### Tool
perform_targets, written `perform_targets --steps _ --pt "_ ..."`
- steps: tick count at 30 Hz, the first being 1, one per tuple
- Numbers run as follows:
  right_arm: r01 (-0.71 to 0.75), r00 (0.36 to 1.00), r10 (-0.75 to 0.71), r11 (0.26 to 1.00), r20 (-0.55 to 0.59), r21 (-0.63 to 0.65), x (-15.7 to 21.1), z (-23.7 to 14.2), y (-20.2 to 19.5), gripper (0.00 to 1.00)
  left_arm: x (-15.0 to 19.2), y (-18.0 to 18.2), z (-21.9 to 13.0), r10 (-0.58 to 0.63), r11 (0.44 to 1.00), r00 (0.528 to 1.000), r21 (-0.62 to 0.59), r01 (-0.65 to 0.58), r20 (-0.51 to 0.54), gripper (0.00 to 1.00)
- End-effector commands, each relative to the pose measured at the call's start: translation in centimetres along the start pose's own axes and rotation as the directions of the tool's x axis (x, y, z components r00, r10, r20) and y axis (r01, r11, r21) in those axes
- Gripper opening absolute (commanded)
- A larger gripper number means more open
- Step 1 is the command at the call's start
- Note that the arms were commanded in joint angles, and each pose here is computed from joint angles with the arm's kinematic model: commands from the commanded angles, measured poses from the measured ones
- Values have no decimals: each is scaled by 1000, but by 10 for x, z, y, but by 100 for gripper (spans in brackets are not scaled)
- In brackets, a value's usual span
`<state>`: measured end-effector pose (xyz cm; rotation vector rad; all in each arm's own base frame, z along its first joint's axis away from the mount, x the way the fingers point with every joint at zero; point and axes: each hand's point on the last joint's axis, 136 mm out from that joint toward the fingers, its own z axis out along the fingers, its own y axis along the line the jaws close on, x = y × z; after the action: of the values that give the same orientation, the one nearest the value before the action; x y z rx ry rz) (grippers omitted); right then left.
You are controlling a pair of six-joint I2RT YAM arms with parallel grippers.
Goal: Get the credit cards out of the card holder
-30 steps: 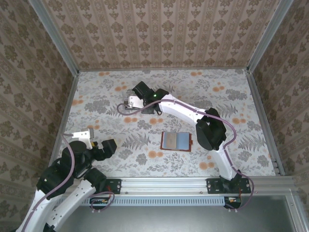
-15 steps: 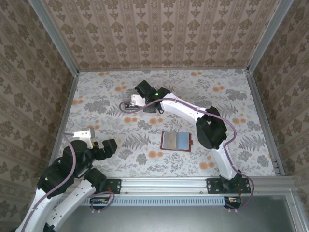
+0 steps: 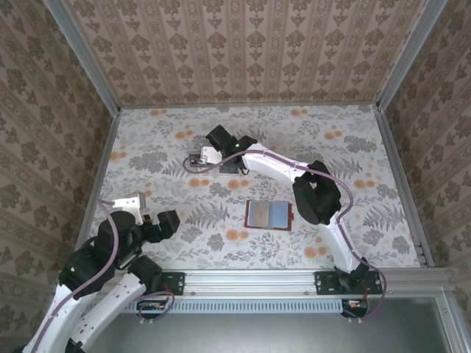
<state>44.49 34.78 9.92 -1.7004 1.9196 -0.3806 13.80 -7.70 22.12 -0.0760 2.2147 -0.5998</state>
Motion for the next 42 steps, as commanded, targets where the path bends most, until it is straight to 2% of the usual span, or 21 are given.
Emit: perform_targets --steps 1,3,5,6,20,31,37,42 --pt "1 1000 0 1000 -28 5 8 11 2 1 -4 2 3 5 1000 1000 -19 -5 15 100" --pt "0 999 0 1000 -32 10 9 13 2 23 -3 2 3 7 1000 1000 -18 -6 14 100" --pt "-2 999 3 1000 -35 16 9 15 1 35 -4 2 4 6 1000 1000 -18 -6 15 100" --pt "-4 999 5 1000 -36 20 9 16 0 39 -3 2 4 6 1000 1000 -19 -5 15 100" --pt "-72 996 79 987 -39 143 11 20 -32 40 -3 2 6 7 1000 1000 -21 -7 14 100" --pt "-86 994 96 982 -56 169 13 29 -35 40 -2 2 6 8 1000 1000 -17 -8 13 100" --pt "-125 992 129 979 -14 158 8 8 -38 41 -2 0 6 10 1000 1000 -8 -10 13 100" --pt "-191 981 186 966 47 173 4 -25 -45 44 -1 -3 11 16 1000 1000 7 -16 11 100"
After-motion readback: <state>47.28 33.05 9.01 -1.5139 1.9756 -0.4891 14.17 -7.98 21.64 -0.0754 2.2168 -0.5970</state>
